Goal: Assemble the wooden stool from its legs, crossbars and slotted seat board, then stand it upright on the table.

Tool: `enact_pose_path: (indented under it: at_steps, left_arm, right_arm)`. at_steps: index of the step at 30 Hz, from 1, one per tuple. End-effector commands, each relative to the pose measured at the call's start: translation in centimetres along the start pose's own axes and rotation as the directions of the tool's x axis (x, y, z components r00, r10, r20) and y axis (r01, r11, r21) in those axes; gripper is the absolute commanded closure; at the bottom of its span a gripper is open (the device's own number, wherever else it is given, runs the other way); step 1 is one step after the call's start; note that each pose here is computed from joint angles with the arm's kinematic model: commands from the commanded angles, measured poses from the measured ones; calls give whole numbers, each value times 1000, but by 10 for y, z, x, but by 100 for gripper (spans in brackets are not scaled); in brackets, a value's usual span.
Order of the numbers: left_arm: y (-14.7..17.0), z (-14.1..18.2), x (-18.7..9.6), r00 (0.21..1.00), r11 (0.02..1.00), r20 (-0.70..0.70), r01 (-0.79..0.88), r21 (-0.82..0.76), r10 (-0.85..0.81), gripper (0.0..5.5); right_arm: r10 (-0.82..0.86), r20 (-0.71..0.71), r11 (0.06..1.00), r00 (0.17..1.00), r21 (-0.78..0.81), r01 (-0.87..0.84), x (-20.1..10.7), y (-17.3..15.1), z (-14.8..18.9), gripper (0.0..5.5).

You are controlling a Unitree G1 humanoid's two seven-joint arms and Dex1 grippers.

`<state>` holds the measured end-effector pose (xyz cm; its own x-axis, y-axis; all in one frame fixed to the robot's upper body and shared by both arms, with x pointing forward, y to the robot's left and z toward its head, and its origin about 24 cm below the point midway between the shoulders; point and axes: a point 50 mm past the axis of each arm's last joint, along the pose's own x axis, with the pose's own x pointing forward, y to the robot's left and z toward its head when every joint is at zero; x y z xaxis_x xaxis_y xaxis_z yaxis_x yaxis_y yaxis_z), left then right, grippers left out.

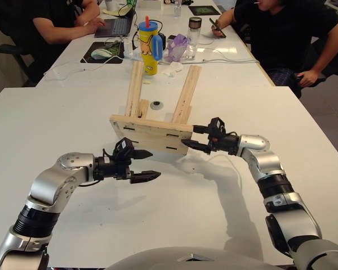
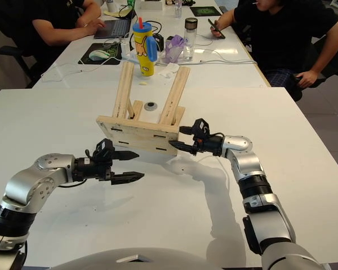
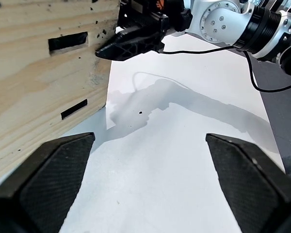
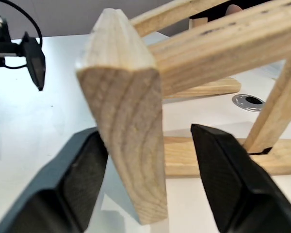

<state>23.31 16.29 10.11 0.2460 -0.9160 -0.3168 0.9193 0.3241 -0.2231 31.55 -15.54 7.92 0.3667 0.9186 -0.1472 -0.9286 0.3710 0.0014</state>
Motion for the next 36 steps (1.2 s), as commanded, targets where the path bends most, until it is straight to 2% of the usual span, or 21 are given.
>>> enact_pose_path:
  at_steps: [1,6,10,13,16,20,24,28,31,36]
  left_arm:
    - [4,4,0,1000,1000,-6,-8,23,9,122]
    - [8,5,-1,1000,999,-10,-18,28,18,122]
    - [10,4,-1,1000,999,-5,-27,26,27,122]
    - [9,2,1,1000,1000,3,-26,15,26,122]
    - [9,1,2,999,999,29,-35,-8,35,122]
    - [8,-3,4,996,997,67,-51,-53,55,122]
    - [7,-5,8,994,995,87,-65,-72,71,122]
    - [7,-6,13,992,995,103,-62,-82,71,122]
    - [6,-7,15,991,994,111,-65,-90,75,122]
    - [7,-6,15,990,994,114,-69,-88,79,122]
  right_arm:
    - [61,-4,997,998,54,-61,5,0,0,319]
    - [105,-8,985,994,137,-103,7,4,-6,390]
    - [106,13,975,994,193,-106,9,7,-9,395]
    - [19,142,944,990,324,-65,11,3,0,395]
    - [-139,305,872,942,488,-29,6,-8,24,395]
    - [-427,506,673,749,731,-111,-7,-35,82,395]
    - [-657,522,542,545,828,-140,-38,-66,114,407]
    - [-875,355,332,330,935,-124,-73,-97,105,417]
    - [-954,212,188,213,974,-125,-89,-110,91,417]
    - [-993,53,38,110,991,-129,-95,-117,65,417]
